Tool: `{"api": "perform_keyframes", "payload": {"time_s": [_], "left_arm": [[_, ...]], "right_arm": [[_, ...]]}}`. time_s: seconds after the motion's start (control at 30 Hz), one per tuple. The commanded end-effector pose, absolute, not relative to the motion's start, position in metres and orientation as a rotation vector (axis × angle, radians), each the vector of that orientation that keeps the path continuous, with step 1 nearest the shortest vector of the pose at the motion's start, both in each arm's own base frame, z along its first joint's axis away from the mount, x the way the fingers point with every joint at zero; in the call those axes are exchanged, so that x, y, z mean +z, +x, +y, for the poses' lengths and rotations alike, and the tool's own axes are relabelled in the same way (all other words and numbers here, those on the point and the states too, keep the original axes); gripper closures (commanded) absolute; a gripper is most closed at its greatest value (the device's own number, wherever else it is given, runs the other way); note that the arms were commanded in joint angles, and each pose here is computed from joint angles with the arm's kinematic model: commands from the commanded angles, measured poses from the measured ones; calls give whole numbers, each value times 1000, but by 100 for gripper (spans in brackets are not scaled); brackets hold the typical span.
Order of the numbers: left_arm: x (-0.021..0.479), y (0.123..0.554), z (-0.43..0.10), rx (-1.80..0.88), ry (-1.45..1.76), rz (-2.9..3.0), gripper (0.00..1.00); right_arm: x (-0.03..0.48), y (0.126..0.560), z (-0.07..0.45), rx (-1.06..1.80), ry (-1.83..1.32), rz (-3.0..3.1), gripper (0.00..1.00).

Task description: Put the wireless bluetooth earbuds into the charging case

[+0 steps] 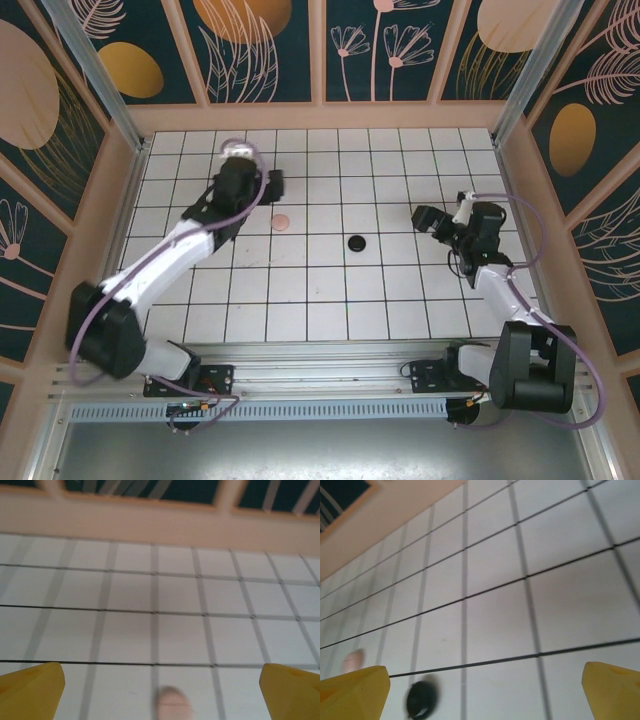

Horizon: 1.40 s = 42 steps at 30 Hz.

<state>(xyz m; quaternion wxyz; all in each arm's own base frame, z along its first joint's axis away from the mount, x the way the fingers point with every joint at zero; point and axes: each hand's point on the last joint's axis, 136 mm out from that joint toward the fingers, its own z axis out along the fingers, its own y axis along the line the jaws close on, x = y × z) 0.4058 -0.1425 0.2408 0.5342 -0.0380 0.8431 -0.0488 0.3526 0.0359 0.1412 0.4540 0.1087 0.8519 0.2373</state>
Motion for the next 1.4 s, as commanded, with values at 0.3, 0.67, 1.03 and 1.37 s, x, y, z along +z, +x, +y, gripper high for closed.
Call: {"api": "perform_keyframes", "payload": {"time_s": [0.3,0.67,1.03,1.37], "left_arm": [[195,365,-10,295,-309,1628,1],[171,335,21,354,-292,1502,1],[142,364,37,179,-302,1619,1],[139,366,43,156,-317,1607,1]], "right_arm": [[157,344,-18,117,85,1723,1],[143,362,-13,198,40,1707,1],[123,372,7,171,-12,1706,1],[123,374,5,176,1,1708,1]]}}
